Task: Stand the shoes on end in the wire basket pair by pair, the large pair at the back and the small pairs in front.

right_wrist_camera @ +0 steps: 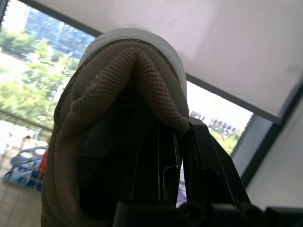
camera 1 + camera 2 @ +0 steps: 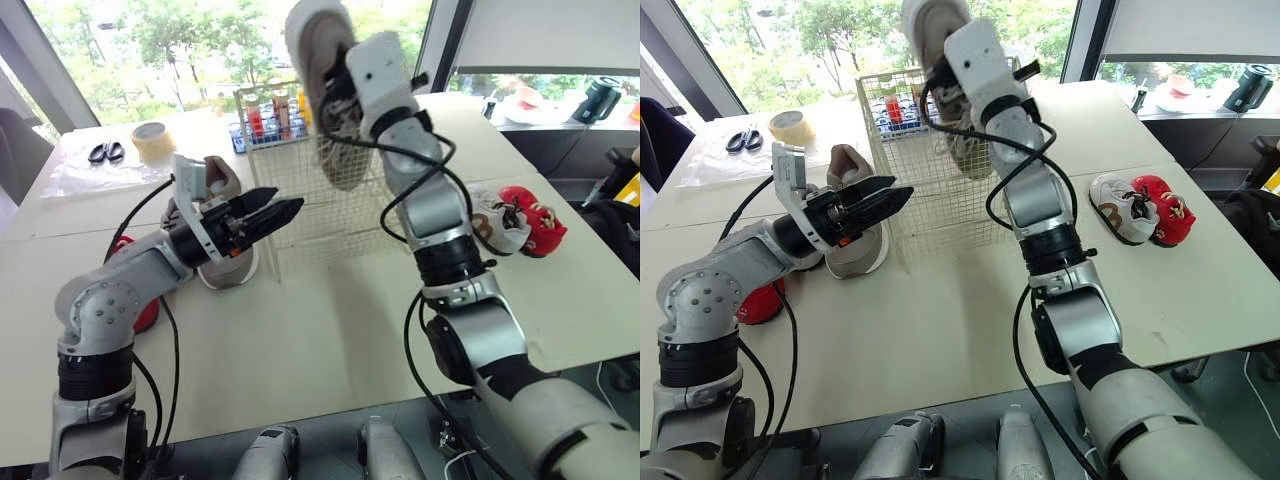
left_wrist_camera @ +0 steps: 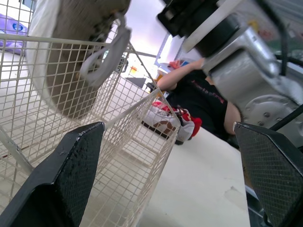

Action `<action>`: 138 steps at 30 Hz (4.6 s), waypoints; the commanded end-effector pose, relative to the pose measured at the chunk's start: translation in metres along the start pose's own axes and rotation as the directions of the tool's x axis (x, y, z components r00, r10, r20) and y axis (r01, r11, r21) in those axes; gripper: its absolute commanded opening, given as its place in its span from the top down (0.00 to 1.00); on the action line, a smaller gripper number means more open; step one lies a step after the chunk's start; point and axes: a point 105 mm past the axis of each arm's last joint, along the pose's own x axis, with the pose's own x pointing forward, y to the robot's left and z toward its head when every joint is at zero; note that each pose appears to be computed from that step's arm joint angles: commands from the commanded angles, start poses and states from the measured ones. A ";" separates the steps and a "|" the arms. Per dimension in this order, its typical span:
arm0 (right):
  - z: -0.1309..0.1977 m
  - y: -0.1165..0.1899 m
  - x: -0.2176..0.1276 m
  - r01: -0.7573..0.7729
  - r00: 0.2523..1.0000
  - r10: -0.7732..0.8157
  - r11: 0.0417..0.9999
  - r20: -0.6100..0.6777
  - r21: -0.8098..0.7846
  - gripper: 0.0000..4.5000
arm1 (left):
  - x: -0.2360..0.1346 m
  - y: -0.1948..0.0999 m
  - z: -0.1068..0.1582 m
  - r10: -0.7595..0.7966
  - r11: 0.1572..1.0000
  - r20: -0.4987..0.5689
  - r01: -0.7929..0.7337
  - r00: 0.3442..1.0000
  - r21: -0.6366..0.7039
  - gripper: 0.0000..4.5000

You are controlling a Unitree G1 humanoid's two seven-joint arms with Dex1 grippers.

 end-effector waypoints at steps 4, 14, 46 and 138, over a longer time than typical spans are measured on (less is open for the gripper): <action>0.014 -0.033 -0.004 0.159 0.987 -0.158 0.987 0.027 -0.025 0.99 | 0.006 -0.007 0.007 -0.040 0.999 0.019 0.039 0.999 0.036 0.00; -0.043 -0.034 -0.004 0.135 0.979 -0.143 0.989 -0.146 -0.065 0.99 | 0.006 -0.007 0.009 -0.042 0.998 0.016 0.041 0.999 0.044 0.00; -0.064 -0.102 -0.089 -0.013 0.941 0.083 0.978 -0.329 0.210 0.10 | -0.021 0.028 0.055 0.148 0.975 0.088 -0.160 0.985 0.157 0.00; 0.015 -0.019 -0.187 -0.795 0.512 0.850 0.523 -0.121 0.306 0.08 | 0.102 -0.031 0.202 -0.090 0.589 0.835 -0.647 0.543 0.485 0.92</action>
